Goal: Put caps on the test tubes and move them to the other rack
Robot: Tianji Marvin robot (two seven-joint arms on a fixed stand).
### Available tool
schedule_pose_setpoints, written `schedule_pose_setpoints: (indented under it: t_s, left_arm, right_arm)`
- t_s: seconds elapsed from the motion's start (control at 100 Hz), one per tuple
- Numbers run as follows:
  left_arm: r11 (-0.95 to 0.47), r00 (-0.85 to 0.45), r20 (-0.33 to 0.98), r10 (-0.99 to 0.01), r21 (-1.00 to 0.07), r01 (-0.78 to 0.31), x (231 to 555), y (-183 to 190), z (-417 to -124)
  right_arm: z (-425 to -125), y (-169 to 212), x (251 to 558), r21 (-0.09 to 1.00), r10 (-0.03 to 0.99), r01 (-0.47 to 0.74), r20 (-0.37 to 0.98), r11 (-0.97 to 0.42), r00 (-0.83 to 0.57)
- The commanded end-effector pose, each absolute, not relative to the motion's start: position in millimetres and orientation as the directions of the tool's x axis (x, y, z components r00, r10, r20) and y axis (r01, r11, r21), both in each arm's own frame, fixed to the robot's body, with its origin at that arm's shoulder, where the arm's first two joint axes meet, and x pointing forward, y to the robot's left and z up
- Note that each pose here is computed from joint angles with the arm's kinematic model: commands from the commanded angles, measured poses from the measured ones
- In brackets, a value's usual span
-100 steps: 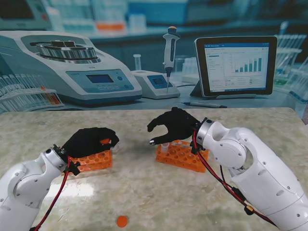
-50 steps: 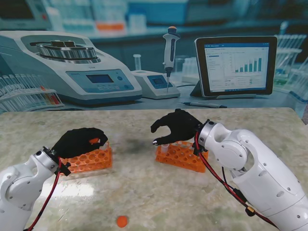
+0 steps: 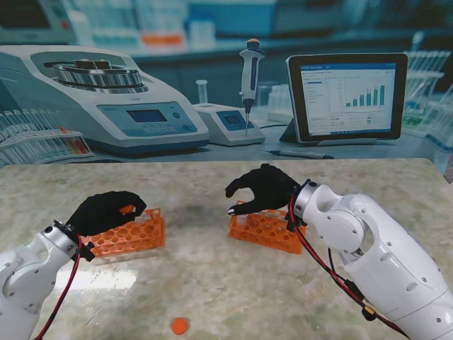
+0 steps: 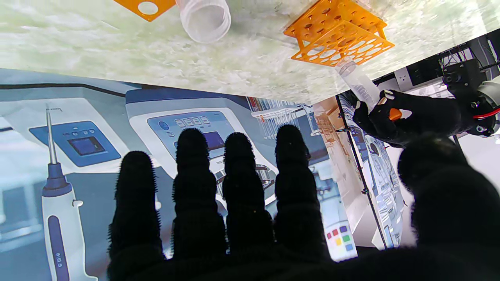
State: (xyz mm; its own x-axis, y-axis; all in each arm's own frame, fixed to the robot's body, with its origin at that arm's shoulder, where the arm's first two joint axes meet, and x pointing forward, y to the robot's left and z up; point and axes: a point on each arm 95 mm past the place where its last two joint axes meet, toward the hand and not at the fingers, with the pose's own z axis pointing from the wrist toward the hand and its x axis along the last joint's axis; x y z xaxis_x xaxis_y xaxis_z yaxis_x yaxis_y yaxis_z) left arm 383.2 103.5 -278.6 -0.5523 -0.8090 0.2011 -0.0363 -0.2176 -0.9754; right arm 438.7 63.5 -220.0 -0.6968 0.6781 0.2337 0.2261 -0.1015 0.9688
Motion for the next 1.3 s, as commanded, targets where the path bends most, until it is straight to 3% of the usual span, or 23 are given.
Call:
schedule_pose_setpoints:
  t_s: [0.0,0.7,1.29]
  left_arm:
    - [-0.203,-0.533,0.198,-0.823,-0.978,-0.049,383,110,-284]
    - [-0.215,-0.419,0.22,-0.881,-0.975,-0.06,396,142,-305]
    - [-0.247,-0.364,0.265,-0.893,-0.964,-0.095,405,145,-318]
  right_arm:
    - [-225,64,436,0.966,0.678,0.239,0.243,-0.101,-0.694]
    - [-229,63,434,0.966,0.675,0.238,0.244,-0.104,-0.696]
    - [-233,62,432,0.964,0.678,0.243,0.25,-0.107,-0.691]
